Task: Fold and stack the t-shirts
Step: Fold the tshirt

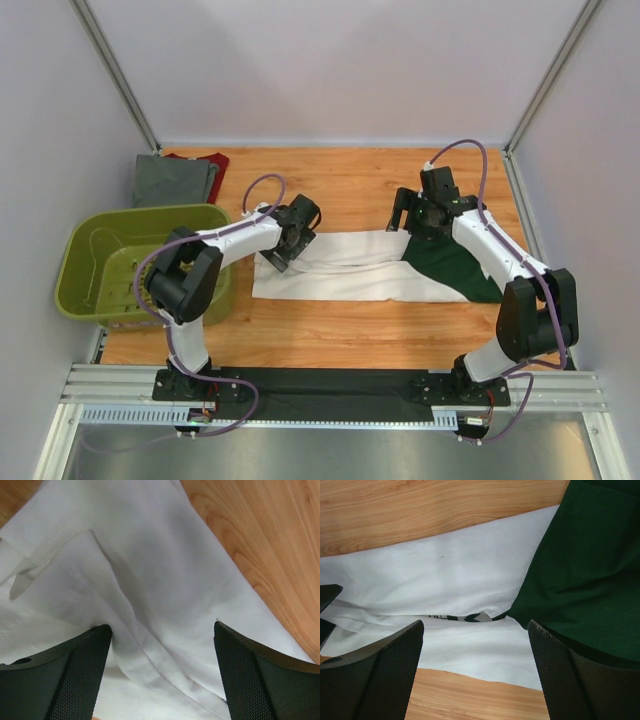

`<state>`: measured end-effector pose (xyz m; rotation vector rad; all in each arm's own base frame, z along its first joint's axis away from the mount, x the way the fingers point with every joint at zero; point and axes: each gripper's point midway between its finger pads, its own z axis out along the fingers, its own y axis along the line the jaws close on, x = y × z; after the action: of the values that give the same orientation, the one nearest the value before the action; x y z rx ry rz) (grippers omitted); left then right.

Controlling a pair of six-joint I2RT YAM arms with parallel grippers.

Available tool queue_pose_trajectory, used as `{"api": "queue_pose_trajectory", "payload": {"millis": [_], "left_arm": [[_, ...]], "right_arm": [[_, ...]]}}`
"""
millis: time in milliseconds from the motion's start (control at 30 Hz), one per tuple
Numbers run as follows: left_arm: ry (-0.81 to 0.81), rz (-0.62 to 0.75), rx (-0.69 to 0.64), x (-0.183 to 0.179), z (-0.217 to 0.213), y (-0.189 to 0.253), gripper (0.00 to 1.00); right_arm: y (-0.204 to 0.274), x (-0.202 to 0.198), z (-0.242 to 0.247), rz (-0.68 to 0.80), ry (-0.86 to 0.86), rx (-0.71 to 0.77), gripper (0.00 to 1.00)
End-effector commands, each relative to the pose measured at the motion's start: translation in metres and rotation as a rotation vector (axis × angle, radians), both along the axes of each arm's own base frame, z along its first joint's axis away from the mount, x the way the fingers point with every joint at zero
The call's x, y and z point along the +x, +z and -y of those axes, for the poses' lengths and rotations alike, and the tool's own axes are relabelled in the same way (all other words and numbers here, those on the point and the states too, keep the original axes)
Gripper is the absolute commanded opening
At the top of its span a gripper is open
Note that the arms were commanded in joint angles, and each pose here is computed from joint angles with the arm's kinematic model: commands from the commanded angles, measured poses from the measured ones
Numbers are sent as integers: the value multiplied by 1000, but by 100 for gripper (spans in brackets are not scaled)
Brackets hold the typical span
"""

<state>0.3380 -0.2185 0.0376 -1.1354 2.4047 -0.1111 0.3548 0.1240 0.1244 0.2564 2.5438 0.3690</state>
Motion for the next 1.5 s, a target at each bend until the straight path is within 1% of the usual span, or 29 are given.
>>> {"api": "queue_pose_trajectory", "payload": {"millis": [0, 133, 167, 200, 300, 400, 467, 500, 567, 600, 633, 700, 733, 867, 967, 1000, 1067, 1100, 1167, 1200, 1233, 1267, 1333, 1367, 1400, 1467], "left_arm": [[23, 106, -26, 31, 11, 23, 88], [60, 132, 0, 41, 6, 33, 88], [72, 119, 28, 39, 0, 33, 88], [90, 131, 24, 44, 0, 40, 88], [131, 112, 60, 42, -10, 43, 89], [184, 79, 70, 42, -20, 35, 89], [202, 3, 92, 34, -28, 19, 89], [229, -19, 90, 36, -34, 17, 89], [240, -89, 127, 26, -43, 7, 89], [244, -103, 138, 23, -50, 5, 89], [245, -94, 137, 22, -53, 9, 89], [221, -81, 153, 16, -60, 10, 89], [210, -54, 143, 16, -61, 20, 90], [184, -33, 180, 8, -73, 31, 91], [115, 30, 181, 18, -70, 47, 91], [55, 42, 191, 21, -68, 51, 92], [16, 105, 162, 32, -59, 66, 92], [-39, 122, 174, 34, -56, 71, 93], [-90, 154, 163, 37, -46, 82, 93], [-146, 152, 178, 35, -43, 84, 93], [-175, 153, 176, 33, -40, 86, 93], [-230, 149, 151, 29, -29, 85, 93], [-342, 160, 155, 23, -22, 88, 92], [-411, 197, 111, 22, -4, 92, 92], [-497, 198, 133, 15, -4, 88, 90], [-597, 216, 135, 5, 6, 85, 89]], "right_arm": [[11, 11, 3, 40, -9, -11, 87], [8, 13, 2, 32, -14, -12, 87], [6, 13, 2, 30, -17, -17, 87], [7, 15, 3, 30, -18, -17, 87], [1, 15, 3, 14, -25, -22, 86], [-3, 16, 1, -1, -26, -16, 86], [-4, 17, -4, -8, -9, 3, 86], [-4, 17, -6, -8, -4, 11, 86], [-4, 17, -14, -10, 38, 45, 84], [-4, 16, -19, -10, 64, 55, 82], [-5, 16, -23, -4, 109, 51, 80], [-6, 12, -37, 4, 181, 50, 79], [-9, 11, -42, 0, 210, 41, 78], [-17, 8, -67, 5, 313, 42, 74], [-28, 4, -83, -25, 372, 16, 70], [-32, 4, -91, -38, 393, 8, 67], [-39, 1, -92, -65, 391, -16, 66], [-42, 0, -94, -74, 388, -16, 64], [-44, -4, -94, -92, 390, -14, 63], [-45, -5, -94, -96, 392, -14, 61], [-46, -7, -93, -103, 400, -15, 59], [-48, -10, -92, -116, 406, -19, 57], [-54, -16, -92, -133, 435, -36, 52], [-58, -20, -90, -147, 440, -48, 50], [-63, -24, -92, -159, 449, -61, 48], [-68, -28, -91, -172, 453, -71, 47]]}}
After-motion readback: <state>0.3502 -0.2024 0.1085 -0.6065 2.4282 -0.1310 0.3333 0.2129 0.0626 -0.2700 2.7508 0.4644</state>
